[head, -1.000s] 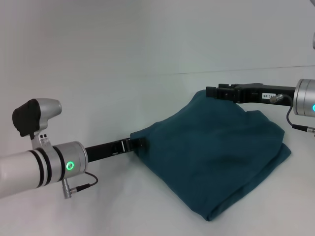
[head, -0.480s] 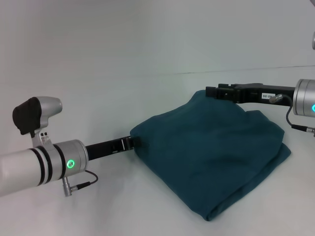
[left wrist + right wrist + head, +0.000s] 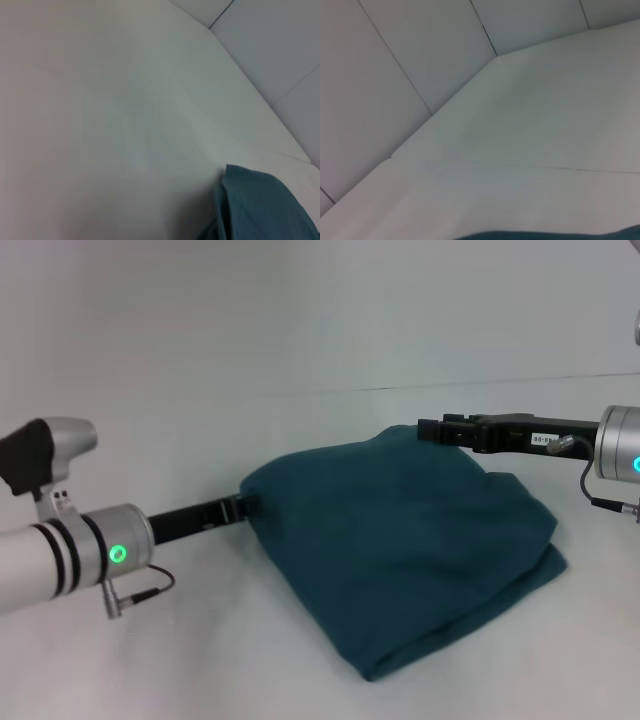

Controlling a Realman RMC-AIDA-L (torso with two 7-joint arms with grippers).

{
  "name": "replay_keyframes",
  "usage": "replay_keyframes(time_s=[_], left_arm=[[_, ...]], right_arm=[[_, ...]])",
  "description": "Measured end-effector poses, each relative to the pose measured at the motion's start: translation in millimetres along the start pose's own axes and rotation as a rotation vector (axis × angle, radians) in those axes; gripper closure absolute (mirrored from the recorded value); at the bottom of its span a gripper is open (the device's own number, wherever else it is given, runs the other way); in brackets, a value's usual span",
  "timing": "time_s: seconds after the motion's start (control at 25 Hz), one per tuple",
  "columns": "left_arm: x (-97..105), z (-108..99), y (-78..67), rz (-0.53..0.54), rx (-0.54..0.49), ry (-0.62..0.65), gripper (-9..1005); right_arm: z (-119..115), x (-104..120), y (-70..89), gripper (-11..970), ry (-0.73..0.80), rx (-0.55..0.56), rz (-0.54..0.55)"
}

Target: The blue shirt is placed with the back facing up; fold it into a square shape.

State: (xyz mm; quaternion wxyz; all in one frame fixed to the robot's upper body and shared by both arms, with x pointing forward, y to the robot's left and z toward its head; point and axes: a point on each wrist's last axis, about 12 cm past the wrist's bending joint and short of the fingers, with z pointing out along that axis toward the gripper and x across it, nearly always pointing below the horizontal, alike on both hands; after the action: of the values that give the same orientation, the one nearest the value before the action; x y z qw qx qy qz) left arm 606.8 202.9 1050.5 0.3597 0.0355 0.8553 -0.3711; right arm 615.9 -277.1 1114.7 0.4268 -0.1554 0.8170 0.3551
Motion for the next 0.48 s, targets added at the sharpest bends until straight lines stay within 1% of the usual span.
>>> replay_keyframes(time_s=[0.24,0.48], left_arm=[[-18,-9,8.6,0.034,-0.034,-0.035,959],[-28,-11,11.4,0.067,-0.063,-0.053,955]], right_arm=[[1,5,0.2,362,0.0,0.002,0.013],[2,10,0.1,361,0.004,0.003,0.024]])
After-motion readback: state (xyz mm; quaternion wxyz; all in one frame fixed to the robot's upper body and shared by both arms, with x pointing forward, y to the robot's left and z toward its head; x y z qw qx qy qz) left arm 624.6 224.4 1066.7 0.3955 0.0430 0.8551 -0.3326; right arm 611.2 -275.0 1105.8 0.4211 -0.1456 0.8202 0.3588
